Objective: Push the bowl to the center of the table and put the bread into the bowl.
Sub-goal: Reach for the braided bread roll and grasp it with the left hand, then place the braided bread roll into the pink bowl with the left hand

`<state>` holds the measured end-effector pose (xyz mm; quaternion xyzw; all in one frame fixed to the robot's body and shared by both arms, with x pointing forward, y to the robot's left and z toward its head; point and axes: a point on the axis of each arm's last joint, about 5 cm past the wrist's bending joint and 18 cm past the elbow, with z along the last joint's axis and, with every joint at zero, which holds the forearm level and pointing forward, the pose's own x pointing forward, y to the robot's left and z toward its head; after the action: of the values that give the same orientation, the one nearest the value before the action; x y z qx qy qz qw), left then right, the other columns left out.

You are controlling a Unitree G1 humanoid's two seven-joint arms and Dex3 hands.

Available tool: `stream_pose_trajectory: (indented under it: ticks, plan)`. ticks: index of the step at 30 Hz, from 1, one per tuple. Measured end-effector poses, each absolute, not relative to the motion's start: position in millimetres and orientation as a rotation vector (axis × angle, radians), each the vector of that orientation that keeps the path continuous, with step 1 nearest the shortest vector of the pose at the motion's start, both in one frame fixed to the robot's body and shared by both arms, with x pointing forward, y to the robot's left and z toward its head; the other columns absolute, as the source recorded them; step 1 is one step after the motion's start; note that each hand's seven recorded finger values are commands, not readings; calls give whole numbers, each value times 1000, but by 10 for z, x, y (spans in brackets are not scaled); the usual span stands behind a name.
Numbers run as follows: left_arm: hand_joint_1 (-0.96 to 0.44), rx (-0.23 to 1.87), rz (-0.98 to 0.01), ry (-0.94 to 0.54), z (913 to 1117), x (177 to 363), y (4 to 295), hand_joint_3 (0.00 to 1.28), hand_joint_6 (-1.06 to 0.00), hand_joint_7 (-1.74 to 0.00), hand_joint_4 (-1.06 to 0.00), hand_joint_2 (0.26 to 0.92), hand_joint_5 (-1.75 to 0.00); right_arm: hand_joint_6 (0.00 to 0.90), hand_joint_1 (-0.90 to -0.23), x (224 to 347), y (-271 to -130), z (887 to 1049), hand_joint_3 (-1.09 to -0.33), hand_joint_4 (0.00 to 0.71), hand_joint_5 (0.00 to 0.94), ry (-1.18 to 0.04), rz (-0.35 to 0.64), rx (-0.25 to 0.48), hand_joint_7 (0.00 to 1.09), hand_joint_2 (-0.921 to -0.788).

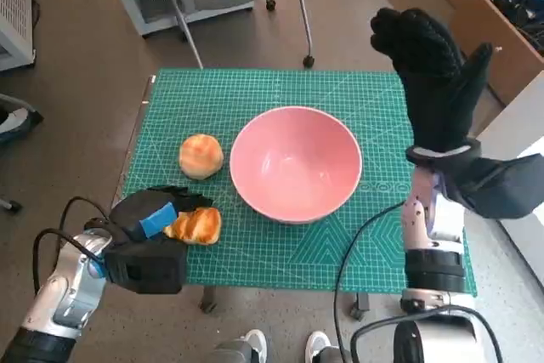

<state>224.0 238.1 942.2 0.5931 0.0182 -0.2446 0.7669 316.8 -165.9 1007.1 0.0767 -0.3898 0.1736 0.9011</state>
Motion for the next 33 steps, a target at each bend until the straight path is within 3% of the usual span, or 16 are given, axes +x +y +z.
stream_pose_trajectory:
  ticks: [13, 24, 33]
  plan:
    - [3, 1236, -530, -58, 9589, 2203, 2429, 92, -653, -1115, -612, 920, -1271, 319, -497, 3158, -1659, 10051, -536, 365, 4, -800, 347, 162, 299, -921]
    - [3, 1170, -427, -216, 10006, 2174, 2424, 57, -677, -1132, -659, 920, -1179, 320, -506, 3159, -1658, 10038, -534, 368, 4, -790, 347, 172, 295, -921]
    - [2, 1130, -344, -416, 10322, 2285, 2295, 40, -690, -1121, -685, 920, -1149, 321, -509, 3159, -1658, 10029, -535, 368, 3, -785, 347, 174, 293, -921]
